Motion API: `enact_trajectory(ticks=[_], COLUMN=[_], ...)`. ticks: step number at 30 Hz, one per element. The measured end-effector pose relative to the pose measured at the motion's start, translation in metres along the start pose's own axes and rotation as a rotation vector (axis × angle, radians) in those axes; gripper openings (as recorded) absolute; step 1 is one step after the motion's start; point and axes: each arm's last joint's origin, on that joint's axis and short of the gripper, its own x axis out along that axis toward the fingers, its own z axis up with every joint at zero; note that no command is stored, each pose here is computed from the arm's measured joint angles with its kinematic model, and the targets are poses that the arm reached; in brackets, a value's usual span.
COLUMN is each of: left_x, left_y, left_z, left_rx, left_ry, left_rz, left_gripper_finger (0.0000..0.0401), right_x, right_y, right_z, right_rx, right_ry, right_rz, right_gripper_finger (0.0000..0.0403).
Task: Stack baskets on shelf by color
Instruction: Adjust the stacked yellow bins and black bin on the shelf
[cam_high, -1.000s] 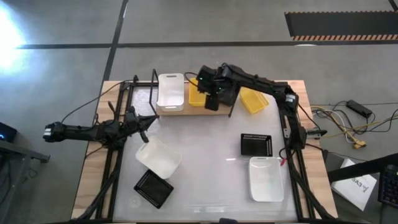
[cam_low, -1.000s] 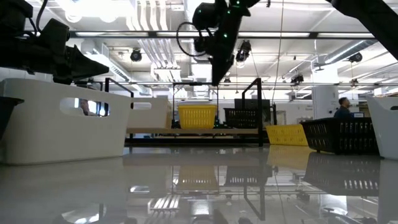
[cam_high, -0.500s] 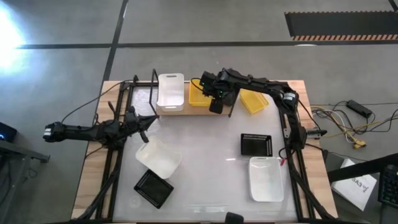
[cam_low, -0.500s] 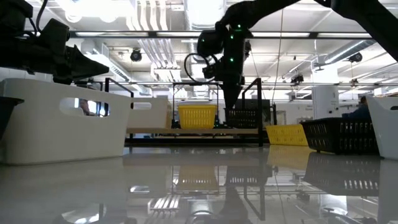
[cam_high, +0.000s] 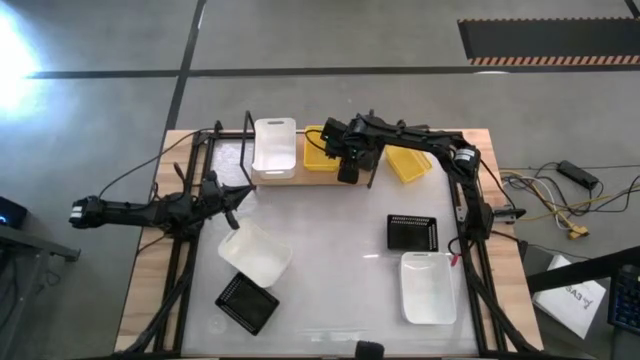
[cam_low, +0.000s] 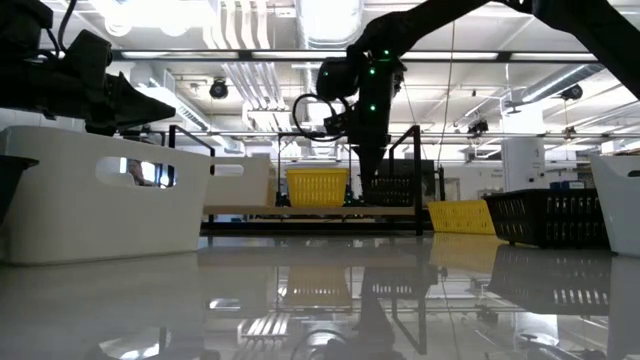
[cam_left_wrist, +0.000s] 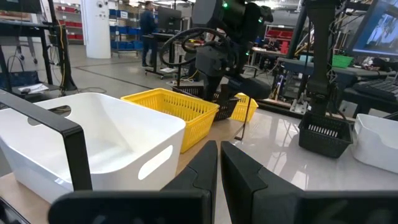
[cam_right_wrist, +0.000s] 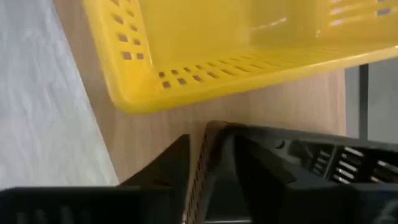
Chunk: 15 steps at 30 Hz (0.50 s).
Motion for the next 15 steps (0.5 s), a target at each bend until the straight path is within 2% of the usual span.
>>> enact_trajectory(ticks=[5,10,15], left_x=[0.000,0.000,0.000], left_y=[0.000,0.000,0.000], left_z=[0.000,0.000,0.000], left_rx=[0.000,0.000,0.000], left_ry=[0.000,0.000,0.000], left_rz=[0.001,0.000,0.000], left_gripper_finger=[0.0004,0.0004,0.0004], right_x=[0.000,-0.003,-0.004], right_y=[0.008,0.023,0.030], right_z=[0.001,0.006,0.007], right_rx=[-0.089,-0.179,-0.200], right_ry=[-0.008,-0.025,-0.028], right_rz=[0.045,0.070,0.075], right_gripper_finger=[0.0022,0.0013,0.0013])
